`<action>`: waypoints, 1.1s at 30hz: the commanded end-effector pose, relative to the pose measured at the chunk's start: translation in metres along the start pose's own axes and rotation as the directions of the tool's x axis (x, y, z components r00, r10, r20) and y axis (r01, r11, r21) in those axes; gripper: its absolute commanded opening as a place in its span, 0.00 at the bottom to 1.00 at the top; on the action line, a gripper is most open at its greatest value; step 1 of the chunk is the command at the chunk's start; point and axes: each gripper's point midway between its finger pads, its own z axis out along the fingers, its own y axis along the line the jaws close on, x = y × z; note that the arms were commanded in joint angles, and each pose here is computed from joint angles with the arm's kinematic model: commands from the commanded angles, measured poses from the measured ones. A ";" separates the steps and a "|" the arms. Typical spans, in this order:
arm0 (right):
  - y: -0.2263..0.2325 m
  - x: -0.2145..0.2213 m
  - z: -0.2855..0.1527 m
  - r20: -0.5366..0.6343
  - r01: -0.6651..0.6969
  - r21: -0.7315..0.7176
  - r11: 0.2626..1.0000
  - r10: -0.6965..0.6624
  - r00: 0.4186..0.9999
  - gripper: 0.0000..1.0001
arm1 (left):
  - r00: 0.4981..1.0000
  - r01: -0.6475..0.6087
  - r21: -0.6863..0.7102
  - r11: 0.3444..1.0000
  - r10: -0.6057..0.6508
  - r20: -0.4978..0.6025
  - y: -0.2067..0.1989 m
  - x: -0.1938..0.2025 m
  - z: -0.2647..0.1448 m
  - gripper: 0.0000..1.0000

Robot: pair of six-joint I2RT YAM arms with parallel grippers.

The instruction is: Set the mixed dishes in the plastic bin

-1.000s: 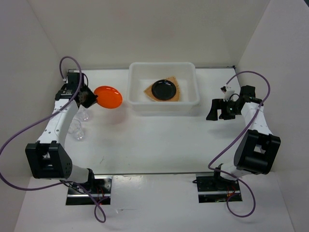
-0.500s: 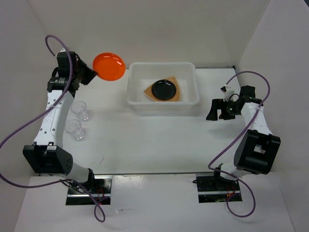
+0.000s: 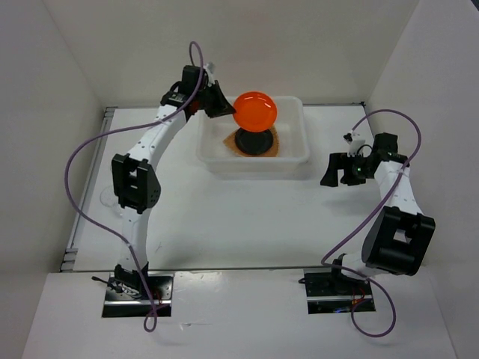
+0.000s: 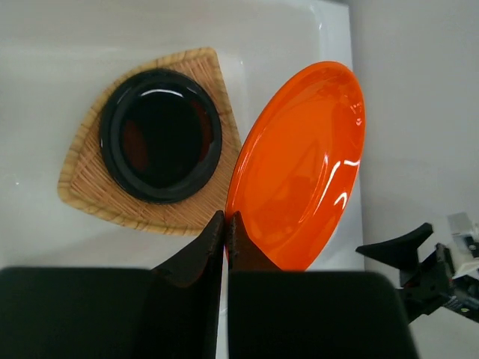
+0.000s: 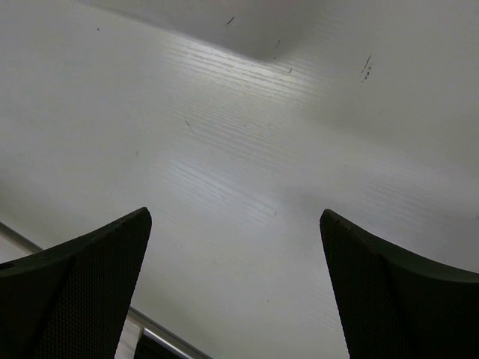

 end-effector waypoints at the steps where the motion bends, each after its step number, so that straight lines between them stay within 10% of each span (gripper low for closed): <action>1: 0.000 -0.013 -0.009 0.070 0.034 0.014 0.999 -0.035 0.997 0.98 | 0.998 -0.045 0.022 0.999 0.045 -0.037 -0.007 0.003 0.013 0.00; 11: -0.005 -0.012 -0.011 0.076 0.021 0.025 0.999 -0.022 0.997 0.98 | 0.993 -0.049 -0.094 0.994 0.038 -0.113 0.018 0.038 0.085 0.00; 28: -0.016 -0.006 -0.013 0.074 -0.010 0.042 0.999 0.007 0.997 0.98 | 0.984 -0.024 -0.324 0.946 -0.034 -0.175 0.096 0.063 0.090 0.00; 33: -0.018 -0.008 -0.013 0.073 -0.011 0.041 0.999 0.008 0.997 0.98 | 0.981 -0.029 -0.289 0.957 -0.028 -0.191 0.089 0.065 0.091 0.36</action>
